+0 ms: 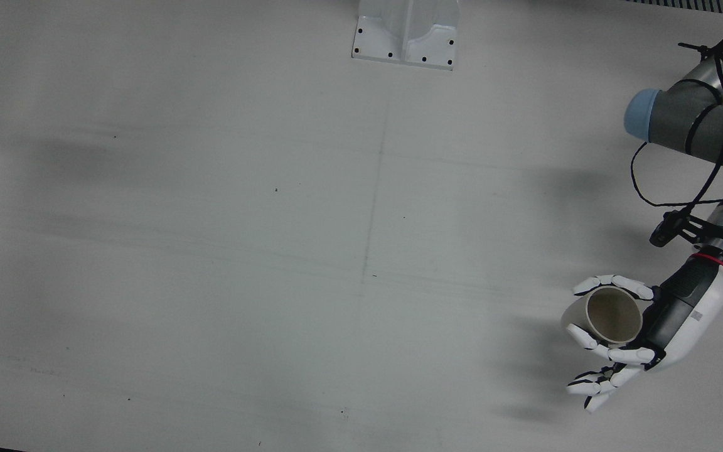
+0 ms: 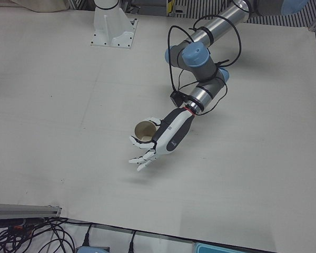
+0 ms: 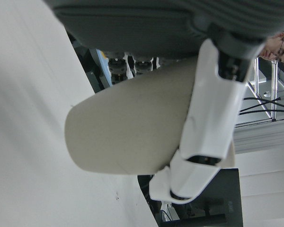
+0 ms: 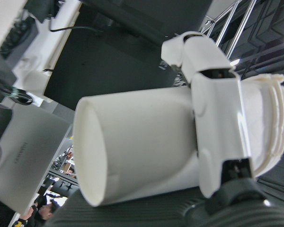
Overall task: Pour water
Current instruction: 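Move the white cup back and lower it onto the table with the right hand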
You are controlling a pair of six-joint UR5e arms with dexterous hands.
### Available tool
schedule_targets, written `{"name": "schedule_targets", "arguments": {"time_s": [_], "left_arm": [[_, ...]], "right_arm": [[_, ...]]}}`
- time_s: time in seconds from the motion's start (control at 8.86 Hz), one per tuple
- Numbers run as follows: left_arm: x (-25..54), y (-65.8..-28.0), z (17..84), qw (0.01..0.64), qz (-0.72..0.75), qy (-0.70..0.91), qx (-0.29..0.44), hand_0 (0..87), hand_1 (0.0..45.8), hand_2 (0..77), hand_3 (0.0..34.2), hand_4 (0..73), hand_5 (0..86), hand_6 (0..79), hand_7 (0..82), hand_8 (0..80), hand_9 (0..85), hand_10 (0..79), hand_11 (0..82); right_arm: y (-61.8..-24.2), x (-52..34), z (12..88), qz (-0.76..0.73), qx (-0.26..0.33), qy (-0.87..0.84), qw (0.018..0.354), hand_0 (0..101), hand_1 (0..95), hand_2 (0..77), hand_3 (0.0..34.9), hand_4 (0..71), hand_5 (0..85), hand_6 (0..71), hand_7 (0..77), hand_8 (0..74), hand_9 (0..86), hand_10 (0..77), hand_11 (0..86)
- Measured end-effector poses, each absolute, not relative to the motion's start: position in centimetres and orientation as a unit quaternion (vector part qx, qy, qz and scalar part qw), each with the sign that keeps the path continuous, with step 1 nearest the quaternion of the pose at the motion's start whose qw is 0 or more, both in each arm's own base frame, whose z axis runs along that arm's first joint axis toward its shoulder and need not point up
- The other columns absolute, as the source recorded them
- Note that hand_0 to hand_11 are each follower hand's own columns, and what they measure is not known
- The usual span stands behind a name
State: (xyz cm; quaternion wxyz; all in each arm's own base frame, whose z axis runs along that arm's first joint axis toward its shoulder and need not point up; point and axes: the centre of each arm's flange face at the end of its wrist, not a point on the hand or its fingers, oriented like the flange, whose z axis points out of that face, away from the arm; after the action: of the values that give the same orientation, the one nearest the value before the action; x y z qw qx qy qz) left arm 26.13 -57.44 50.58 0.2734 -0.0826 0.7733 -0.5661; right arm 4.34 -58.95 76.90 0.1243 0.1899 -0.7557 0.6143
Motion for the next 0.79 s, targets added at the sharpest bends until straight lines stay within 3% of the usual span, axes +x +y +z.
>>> {"name": "schedule_targets", "arguments": {"time_s": [0.11,0.34,0.45,0.68,0.79], "left_arm": [[25.0,-57.4,53.4,0.276,-0.566,0.773,-0.075,79.8,24.0,31.6,0.0,56.7,26.7,12.0,20.2,7.6,6.5,10.4,17.5],[23.7,-56.4,57.2,0.284,-0.563,0.774,-0.061,76.9,24.0,31.6,0.0,56.7,27.3,13.1,18.5,7.6,7.6,10.4,18.0],[23.2,-55.9,58.6,0.287,-0.561,0.775,-0.055,76.6,24.0,31.6,0.0,56.7,27.3,13.1,18.5,7.6,7.6,10.4,18.0],[22.6,-55.6,60.4,0.289,-0.562,0.774,-0.051,75.2,24.0,31.6,0.0,56.7,27.3,13.1,18.5,7.1,7.6,10.4,18.0],[22.4,-55.5,61.0,0.289,-0.564,0.772,-0.05,75.2,24.0,31.6,0.0,56.7,27.3,13.1,18.5,7.1,7.6,10.4,18.0]], "right_arm": [[-57.0,-0.1,83.1,0.631,0.191,-0.743,0.116,80,19.6,36.5,6.7,22.9,33.3,64.4,62.2,58.9,66.0,58.9,61.6],[-53.8,-5.9,88.6,0.646,0.203,-0.727,0.117,80,20.2,38.7,8.4,19.6,34.4,64.9,62.2,58.9,66.0,58.9,61.6],[-52.9,-7.1,89.5,0.648,0.209,-0.723,0.121,74,20.2,40.9,13.5,20.7,32.2,65.4,62.7,60.5,66.0,60.0,61.6],[-52.4,-7.9,90.0,0.652,0.185,-0.728,0.106,76,20.2,45.3,14.1,20.7,32.2,65.4,62.7,60.5,66.0,60.0,61.6],[-52.1,-8.0,90.2,0.656,0.165,-0.731,0.092,71,20.2,38.2,11.2,31.6,13.1,65.4,62.7,58.4,66.0,56.2,63.8]]}}
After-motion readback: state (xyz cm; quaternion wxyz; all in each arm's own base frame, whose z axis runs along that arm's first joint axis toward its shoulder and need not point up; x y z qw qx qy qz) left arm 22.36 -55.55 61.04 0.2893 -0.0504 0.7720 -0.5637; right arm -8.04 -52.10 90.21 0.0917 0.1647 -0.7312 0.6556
